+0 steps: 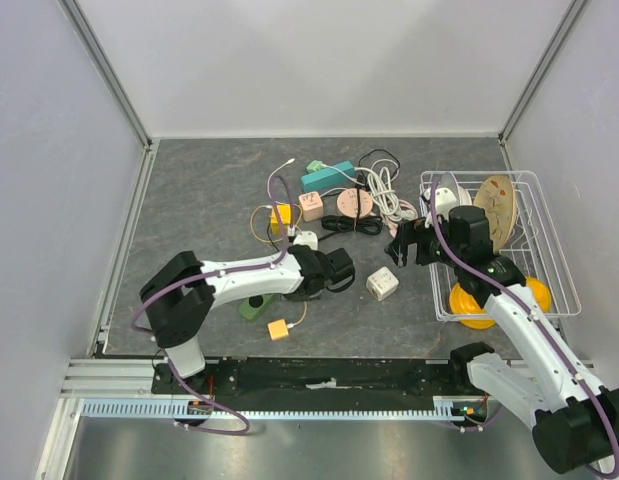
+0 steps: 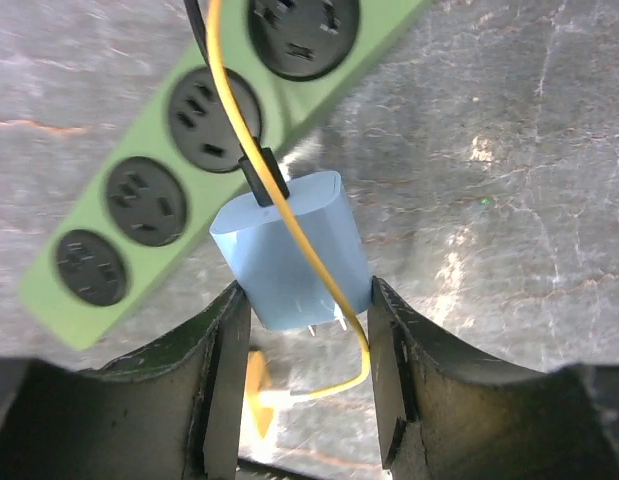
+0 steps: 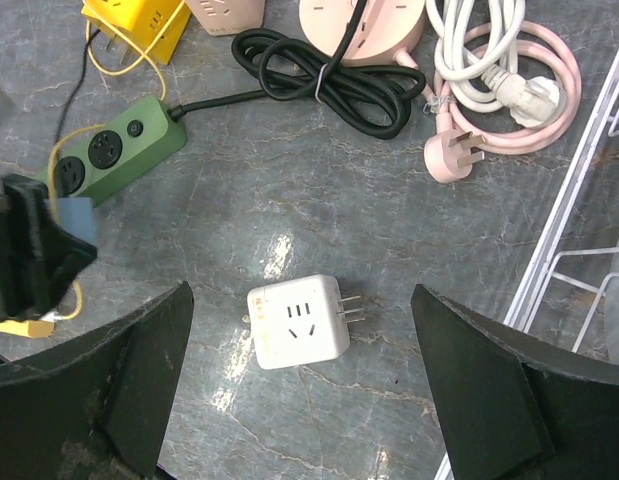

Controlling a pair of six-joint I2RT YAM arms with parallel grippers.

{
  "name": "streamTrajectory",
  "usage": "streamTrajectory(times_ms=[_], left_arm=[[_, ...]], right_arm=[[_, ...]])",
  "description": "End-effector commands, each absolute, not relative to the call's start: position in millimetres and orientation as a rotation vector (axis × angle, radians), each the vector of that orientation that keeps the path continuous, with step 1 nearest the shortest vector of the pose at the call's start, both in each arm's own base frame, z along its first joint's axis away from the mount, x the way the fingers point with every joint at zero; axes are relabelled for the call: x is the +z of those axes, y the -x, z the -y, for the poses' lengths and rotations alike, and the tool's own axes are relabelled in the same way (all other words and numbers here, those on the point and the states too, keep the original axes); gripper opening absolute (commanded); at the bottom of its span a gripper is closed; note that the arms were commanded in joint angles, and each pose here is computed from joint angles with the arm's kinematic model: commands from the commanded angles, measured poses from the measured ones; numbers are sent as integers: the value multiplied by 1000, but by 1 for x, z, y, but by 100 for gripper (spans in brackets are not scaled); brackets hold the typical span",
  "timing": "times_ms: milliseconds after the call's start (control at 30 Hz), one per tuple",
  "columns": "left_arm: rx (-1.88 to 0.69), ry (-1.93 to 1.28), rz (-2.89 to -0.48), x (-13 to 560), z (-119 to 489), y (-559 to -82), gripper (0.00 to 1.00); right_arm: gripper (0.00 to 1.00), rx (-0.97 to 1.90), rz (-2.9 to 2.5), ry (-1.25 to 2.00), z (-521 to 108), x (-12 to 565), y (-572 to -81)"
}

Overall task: Insert the plug
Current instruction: Adjust the plug at the center of the board.

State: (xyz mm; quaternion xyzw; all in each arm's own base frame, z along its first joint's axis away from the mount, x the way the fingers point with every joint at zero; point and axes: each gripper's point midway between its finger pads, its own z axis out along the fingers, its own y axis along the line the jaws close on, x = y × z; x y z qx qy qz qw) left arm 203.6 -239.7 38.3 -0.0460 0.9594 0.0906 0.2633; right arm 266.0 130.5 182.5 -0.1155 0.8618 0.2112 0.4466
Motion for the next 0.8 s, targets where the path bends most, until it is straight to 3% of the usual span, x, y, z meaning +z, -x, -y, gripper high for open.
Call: streamTrajectory(times_ms=[0,233,567,767], left_arm=[[306,92,-2472,109,212,-214,30],[531,3,-2408,162,137,-228,25],[896,47,-2300,226,15,-290,26],[829,117,-2297,226,17,-348,27]], right_arm=[[98,532,-2117,315,-135,187,-269],[98,518,-2123,332,-134,195,-272],[98,516,-2140,337,-134,193,-271],[98,518,-2157,335,-134,188,-271]])
